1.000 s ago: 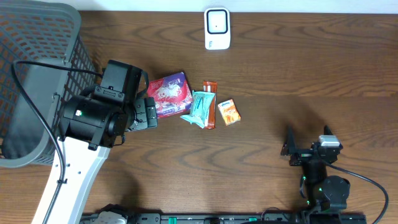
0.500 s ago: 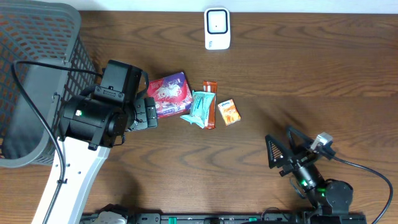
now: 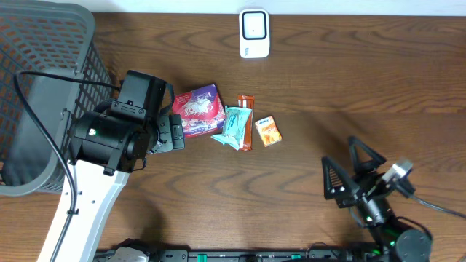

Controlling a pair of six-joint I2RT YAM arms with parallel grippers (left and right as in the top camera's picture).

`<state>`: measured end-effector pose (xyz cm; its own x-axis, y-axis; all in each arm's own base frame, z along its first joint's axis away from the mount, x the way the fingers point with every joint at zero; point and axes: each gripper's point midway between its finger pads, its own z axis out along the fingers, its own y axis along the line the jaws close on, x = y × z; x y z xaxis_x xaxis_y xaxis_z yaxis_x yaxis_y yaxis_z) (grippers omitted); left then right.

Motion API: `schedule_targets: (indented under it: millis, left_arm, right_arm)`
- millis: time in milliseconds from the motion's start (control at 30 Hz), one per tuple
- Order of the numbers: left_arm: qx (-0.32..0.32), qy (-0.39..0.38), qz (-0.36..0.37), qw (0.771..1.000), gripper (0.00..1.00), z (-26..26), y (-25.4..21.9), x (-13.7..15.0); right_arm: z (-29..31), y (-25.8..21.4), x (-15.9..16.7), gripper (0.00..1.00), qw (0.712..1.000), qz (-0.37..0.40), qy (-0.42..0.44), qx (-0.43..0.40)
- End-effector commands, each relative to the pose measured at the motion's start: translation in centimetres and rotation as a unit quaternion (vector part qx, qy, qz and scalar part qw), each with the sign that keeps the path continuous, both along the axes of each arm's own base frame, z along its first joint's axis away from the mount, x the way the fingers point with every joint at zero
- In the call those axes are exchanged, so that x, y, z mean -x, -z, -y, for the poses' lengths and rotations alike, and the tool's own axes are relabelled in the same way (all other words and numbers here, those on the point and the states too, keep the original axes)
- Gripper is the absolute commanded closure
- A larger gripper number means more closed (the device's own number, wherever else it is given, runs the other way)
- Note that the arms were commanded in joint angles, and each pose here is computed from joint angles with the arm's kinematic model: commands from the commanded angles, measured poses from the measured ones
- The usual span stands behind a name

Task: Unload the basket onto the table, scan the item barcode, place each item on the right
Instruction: 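Move the right gripper from rest toward the orange tissue pack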

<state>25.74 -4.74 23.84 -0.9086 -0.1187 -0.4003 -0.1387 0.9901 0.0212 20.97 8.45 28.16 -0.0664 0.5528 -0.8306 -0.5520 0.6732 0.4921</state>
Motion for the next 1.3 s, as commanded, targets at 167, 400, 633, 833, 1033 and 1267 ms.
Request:
schedule_targets:
  millis: [167, 400, 633, 833, 1033, 1267]
  left_arm:
    - [-0.004, -0.002, -0.007, 1.0, 0.02, -0.2, 0.3, 0.2]
    - [-0.004, -0.002, -0.007, 1.0, 0.02, -0.2, 0.3, 0.2]
    - [-0.004, -0.002, -0.007, 1.0, 0.02, -0.2, 0.3, 0.2]
    - [-0.004, -0.002, -0.007, 1.0, 0.02, -0.2, 0.3, 0.2]
    - [-0.004, -0.002, -0.007, 1.0, 0.02, -0.2, 0.3, 0.2]
    - [-0.004, -0.002, -0.007, 1.0, 0.02, -0.2, 0.3, 0.2]
  right_arm:
    - [1.1, -3.3, -3.3, 0.01, 0.981, -0.117, 0.048, 0.145]
    - [-0.6, -1.0, -6.3, 0.01, 0.94, -0.304, -0.039, 0.151]
    - [-4.9, 2.1, -7.0, 0.01, 0.894, -0.388, -0.208, 0.085]
    - [-6.0, 6.0, -8.1, 0.01, 0.855, -0.459, -0.234, 0.064]
    - [-7.6, 7.4, -7.8, 0.01, 0.847, -0.455, -0.253, 0.108]
    - [-7.0, 10.2, -8.9, 0.01, 0.836, -0.514, -0.135, 0.14]
